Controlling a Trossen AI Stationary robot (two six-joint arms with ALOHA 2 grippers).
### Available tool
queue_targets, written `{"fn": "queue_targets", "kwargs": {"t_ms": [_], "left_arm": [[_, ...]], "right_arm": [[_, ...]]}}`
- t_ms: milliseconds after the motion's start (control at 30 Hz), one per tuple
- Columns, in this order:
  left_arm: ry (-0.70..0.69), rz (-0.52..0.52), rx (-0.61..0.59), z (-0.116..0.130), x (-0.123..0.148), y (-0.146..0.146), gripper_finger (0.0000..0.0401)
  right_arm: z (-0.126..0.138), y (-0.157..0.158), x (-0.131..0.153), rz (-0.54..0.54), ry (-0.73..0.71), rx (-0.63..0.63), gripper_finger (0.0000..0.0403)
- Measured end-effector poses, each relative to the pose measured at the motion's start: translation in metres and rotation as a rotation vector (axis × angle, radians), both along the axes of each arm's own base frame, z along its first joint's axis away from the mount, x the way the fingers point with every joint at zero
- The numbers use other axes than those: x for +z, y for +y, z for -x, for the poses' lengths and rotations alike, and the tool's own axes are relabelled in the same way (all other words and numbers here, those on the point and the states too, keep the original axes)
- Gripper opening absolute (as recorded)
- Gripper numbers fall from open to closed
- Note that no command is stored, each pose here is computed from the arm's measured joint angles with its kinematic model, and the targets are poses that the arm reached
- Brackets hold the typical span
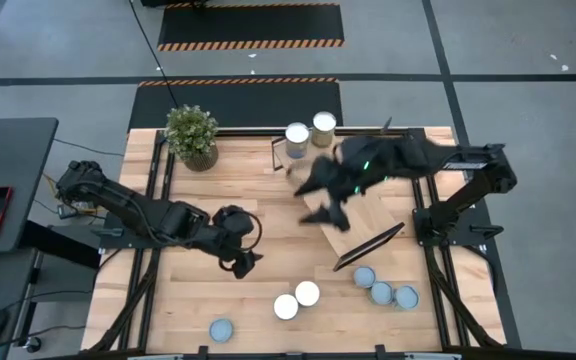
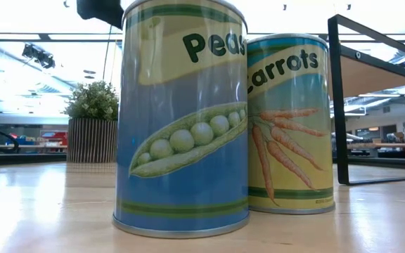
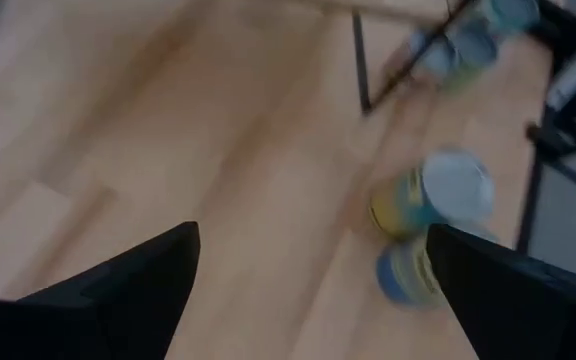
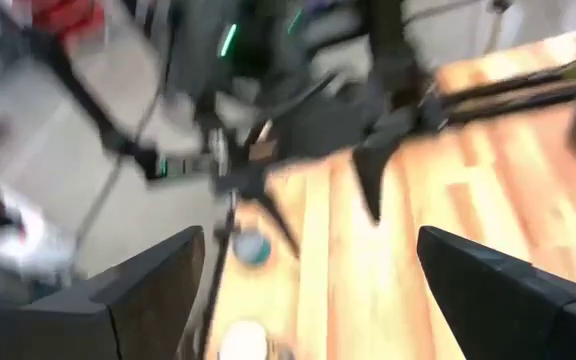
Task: Pick and place cans onto a shelf
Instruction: Put the canned peas on the shelf
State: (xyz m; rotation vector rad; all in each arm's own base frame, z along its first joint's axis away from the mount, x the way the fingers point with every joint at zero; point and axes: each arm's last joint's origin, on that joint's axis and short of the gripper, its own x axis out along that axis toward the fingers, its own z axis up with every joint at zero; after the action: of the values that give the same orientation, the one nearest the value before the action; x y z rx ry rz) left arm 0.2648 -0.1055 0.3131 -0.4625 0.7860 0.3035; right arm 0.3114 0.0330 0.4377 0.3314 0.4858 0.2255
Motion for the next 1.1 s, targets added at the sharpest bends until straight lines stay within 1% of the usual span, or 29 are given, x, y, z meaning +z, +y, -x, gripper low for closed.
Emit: {"fn": "queue_targets", "kwargs": {"t_ms": [67, 133, 200, 300, 433, 500, 633, 733, 800, 867, 967, 1033, 1100], "left_arm": [[0.042, 0.050, -0.012, 0.002, -0.002, -0.001, 0.0396], [0.101, 0.077, -0.008, 0.007, -0.005, -0.001, 0.0396], [0.116, 0.071, -0.015, 0.015, -0.003, -0.005, 0.0396], [0.080, 0.012, -0.021, 0.030, 0.004, -0.015, 0.0391], [0.047, -0.090, -0.041, 0.051, 0.010, -0.027, 0.0380], [0.032, -0.122, -0.053, 0.060, 0.013, -0.030, 0.0377], [0.004, -0.127, -0.098, 0.073, 0.013, -0.038, 0.0375], [-0.027, -0.143, -0.119, 0.083, 0.006, -0.042, 0.0375], [-0.054, -0.152, -0.121, 0.088, 0.000, -0.042, 0.0375], [-0.096, -0.137, -0.124, 0.091, -0.008, -0.042, 0.0375], [-0.168, -0.075, -0.124, 0.096, -0.021, -0.041, 0.0375], [-0.208, -0.025, -0.121, 0.101, -0.028, -0.040, 0.0375], [-0.234, 0.009, -0.125, 0.106, -0.034, -0.040, 0.0375]], "right_arm": [[-0.008, 0.017, -0.012, 0.047, 0.039, 0.069, 0.0373], [-0.017, 0.036, -0.023, 0.076, 0.067, 0.133, 0.0373], [-0.024, 0.052, -0.035, 0.095, 0.098, 0.175, 0.0373], [-0.031, 0.070, -0.048, 0.117, 0.132, 0.193, 0.0373], [-0.039, 0.088, -0.064, 0.136, 0.181, 0.143, 0.0373], [-0.041, 0.096, -0.070, 0.141, 0.198, 0.114, 0.0373], [-0.047, 0.112, -0.081, 0.147, 0.211, 0.083, 0.0373], [-0.051, 0.125, -0.095, 0.203, 0.227, 0.092, 0.0373], [-0.055, 0.133, -0.104, 0.215, 0.243, 0.087, 0.0373], [-0.058, 0.142, -0.114, 0.188, 0.271, 0.068, 0.0373], [-0.061, 0.160, -0.130, 0.163, 0.312, 0.060, 0.0373], [-0.058, 0.174, -0.140, 0.184, 0.333, 0.066, 0.0373], [-0.055, 0.186, -0.146, 0.238, 0.356, 0.052, 0.0373]]}}
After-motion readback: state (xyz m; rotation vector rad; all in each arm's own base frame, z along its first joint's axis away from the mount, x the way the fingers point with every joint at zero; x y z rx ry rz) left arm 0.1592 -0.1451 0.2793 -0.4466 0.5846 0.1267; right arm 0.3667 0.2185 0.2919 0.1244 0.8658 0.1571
